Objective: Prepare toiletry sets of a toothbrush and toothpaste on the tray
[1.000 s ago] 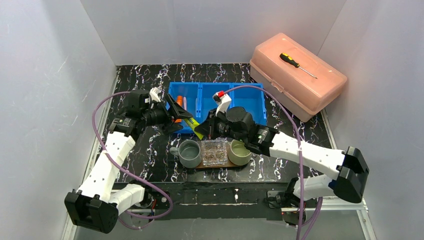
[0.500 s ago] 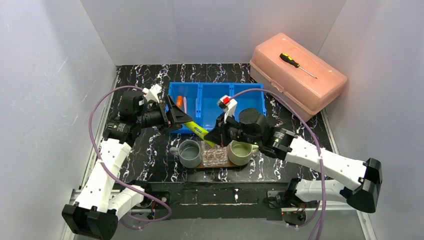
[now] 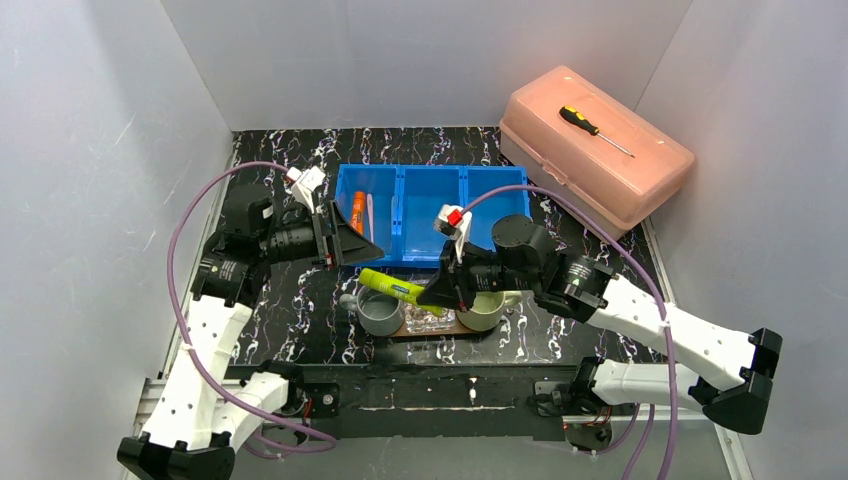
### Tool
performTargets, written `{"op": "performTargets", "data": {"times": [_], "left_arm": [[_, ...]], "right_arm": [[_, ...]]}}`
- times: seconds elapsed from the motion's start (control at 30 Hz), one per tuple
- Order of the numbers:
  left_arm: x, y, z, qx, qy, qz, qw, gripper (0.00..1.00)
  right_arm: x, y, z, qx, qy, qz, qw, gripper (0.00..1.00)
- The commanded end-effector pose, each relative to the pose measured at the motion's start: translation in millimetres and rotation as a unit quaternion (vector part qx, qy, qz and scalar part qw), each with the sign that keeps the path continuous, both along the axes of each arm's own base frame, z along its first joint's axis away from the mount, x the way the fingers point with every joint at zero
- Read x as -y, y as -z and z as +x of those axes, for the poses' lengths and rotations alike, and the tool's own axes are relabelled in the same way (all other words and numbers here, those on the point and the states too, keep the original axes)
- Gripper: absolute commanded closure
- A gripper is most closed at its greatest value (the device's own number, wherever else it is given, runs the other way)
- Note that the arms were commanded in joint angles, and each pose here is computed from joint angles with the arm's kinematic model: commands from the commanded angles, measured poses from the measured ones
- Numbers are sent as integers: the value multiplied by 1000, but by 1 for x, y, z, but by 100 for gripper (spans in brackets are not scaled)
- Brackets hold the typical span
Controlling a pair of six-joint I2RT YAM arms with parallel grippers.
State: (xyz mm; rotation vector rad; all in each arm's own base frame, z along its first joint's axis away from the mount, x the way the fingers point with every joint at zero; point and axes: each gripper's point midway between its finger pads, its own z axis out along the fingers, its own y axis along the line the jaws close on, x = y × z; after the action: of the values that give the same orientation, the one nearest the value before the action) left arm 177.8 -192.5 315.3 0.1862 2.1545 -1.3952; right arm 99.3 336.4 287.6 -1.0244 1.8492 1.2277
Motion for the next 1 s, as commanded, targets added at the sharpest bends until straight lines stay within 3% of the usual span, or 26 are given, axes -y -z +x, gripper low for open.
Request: {"op": "performTargets", "data": {"times": [0.0,0.4,0.97], "left_arm": [[3,-28,-25,59,58,-23,996,18],[5,-40,-61,102,127,-61,985,20],[4,-28,-70,100,134,-61,984,23]], "right_arm": [[1,-41,-19,30,-60,44,997,99],[-13,-62,-15,29,-64,61,996,99],[-13,-102,-1,52,-21,101,993,99]]}}
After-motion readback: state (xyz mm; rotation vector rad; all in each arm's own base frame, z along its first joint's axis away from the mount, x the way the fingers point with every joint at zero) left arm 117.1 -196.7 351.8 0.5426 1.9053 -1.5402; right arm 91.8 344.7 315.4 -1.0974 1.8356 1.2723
